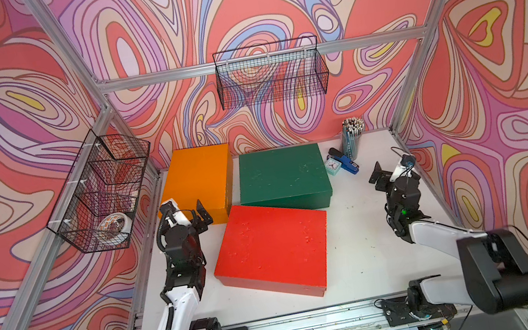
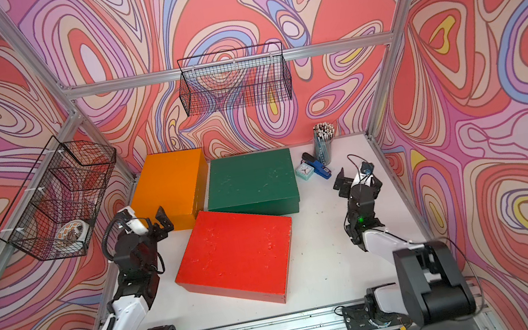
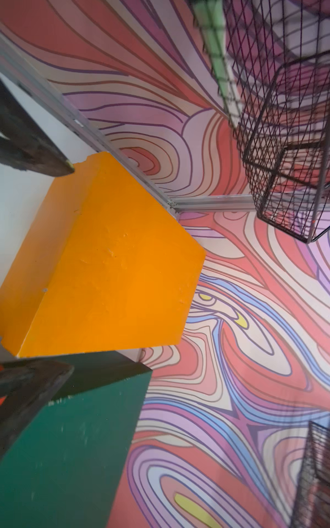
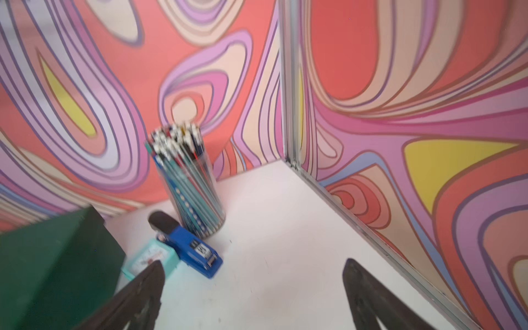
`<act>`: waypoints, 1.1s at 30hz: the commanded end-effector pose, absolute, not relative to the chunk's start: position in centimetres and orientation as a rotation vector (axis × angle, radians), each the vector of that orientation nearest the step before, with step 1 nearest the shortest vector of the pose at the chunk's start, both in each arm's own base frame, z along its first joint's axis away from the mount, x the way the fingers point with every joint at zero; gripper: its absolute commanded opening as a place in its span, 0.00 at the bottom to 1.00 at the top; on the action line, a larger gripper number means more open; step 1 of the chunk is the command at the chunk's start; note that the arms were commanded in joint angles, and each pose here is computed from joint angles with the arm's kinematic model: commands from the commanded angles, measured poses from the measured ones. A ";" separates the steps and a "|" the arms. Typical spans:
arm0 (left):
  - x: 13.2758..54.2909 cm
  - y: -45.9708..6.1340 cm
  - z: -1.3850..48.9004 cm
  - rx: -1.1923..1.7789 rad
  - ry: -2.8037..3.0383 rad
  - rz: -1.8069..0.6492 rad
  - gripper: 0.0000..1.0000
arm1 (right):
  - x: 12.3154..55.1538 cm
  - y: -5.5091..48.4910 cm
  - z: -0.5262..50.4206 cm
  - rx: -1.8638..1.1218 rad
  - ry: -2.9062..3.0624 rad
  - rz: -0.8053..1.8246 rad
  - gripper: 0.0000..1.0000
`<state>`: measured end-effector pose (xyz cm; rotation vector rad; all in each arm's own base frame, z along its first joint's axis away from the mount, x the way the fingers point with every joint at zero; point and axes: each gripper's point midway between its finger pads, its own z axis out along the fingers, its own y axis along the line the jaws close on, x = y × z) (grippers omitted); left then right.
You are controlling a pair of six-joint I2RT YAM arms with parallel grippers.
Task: Stack the shoeboxes
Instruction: Adjust the shoebox at the center of the board.
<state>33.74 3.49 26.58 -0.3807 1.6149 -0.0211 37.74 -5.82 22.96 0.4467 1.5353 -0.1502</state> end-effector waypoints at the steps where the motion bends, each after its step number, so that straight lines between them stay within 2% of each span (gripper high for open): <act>1: 31.5 3.1 28.2 -0.578 1.741 -0.171 1.00 | 35.1 -7.3 23.9 0.673 1.522 -0.086 0.98; 4: 30.3 0.1 31.2 -0.416 1.864 -0.279 1.00 | 33.3 -7.5 25.7 0.838 1.549 0.011 0.98; 7: 28.8 2.0 30.7 -0.641 1.849 -0.270 1.00 | 32.7 -6.0 26.9 0.813 1.687 0.068 0.98; 10: 29.1 -0.2 31.4 -0.560 1.828 -0.417 1.00 | 32.7 -4.8 26.8 0.812 1.754 0.141 0.98; 12: 29.3 -0.7 30.5 -0.610 1.846 -0.482 1.00 | 33.0 -3.5 27.0 0.774 1.774 0.220 0.98; 14: 29.8 -1.4 30.1 -0.600 1.858 -0.525 1.00 | 34.1 -1.8 27.7 0.673 1.791 0.306 0.98; 19: 32.1 -4.3 29.9 -0.460 1.906 -0.662 1.00 | 38.0 2.7 25.6 0.562 1.924 0.468 0.98; 25: 36.9 -7.8 26.9 -0.350 2.045 -0.757 0.98 | 42.5 10.4 22.3 0.422 2.058 0.473 0.98; 33: 42.0 -12.7 23.4 -0.233 2.211 -0.748 0.96 | 47.7 12.5 18.0 0.458 2.171 0.487 0.91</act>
